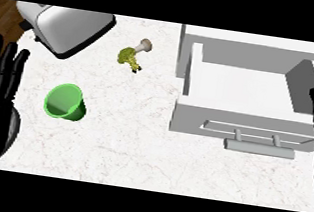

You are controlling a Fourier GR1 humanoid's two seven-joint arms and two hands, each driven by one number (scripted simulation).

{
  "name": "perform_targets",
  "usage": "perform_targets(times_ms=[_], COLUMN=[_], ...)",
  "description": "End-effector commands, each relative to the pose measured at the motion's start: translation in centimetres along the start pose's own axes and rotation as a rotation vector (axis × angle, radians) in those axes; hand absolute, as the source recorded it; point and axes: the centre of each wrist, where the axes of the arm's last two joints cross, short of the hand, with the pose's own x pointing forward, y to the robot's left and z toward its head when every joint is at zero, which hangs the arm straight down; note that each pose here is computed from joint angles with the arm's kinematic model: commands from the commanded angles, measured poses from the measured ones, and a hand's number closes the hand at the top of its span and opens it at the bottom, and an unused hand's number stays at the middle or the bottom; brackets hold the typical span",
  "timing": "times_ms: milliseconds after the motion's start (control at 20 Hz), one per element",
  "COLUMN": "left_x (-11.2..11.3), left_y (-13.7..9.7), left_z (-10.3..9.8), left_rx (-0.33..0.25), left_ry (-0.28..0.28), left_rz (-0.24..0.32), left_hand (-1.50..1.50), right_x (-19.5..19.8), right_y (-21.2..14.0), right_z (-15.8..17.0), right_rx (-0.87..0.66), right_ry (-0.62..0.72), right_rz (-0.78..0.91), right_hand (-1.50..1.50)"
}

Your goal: Pick up the cup, place it into the drawer and close the drawer

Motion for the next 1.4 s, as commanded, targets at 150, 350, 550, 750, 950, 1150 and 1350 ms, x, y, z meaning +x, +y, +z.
perform_targets(times_ms=[150, 350, 550, 750, 950, 1150, 1350], left_x=[-0.3, -2.8, -4.3, -7.5, -10.2, -13.7, -13.8], left_y=[2.2, 2.0, 2.7, 6.8, 6.7, 7.0, 8.4], left_z=[-0.1, 0.2, 0.2, 0.0, 0.8, 5.0, 6.3], left_rx=[0.065, 0.264, 0.273, 0.324, 0.339, 0.352, 0.367], left_ry=[0.042, 0.248, 0.253, 0.283, 0.341, 0.397, 0.439], left_rz=[-0.068, 0.150, 0.146, 0.109, 0.061, 0.066, 0.063], left_hand=[-1.50, -1.50, -1.50, -1.50, -1.50, -1.50, -1.50], right_x=[0.4, -1.7, -0.7, -2.0, -2.4, -2.8, -1.7], right_y=[0.8, 0.9, 0.4, 2.3, -0.2, 0.2, -0.6], right_z=[1.6, 0.2, -1.2, -1.3, -2.6, -3.9, -3.9], right_rx=[-0.006, 0.145, 0.164, 0.161, 0.161, 0.170, 0.180], right_ry=[-0.034, 0.109, 0.125, 0.116, 0.122, 0.106, 0.077], right_rz=[-0.018, -0.046, -0.055, -0.060, -0.063, -0.060, -0.042], right_hand=[-1.50, -1.50, -1.50, -1.50, -1.50, -1.50, -1.50])
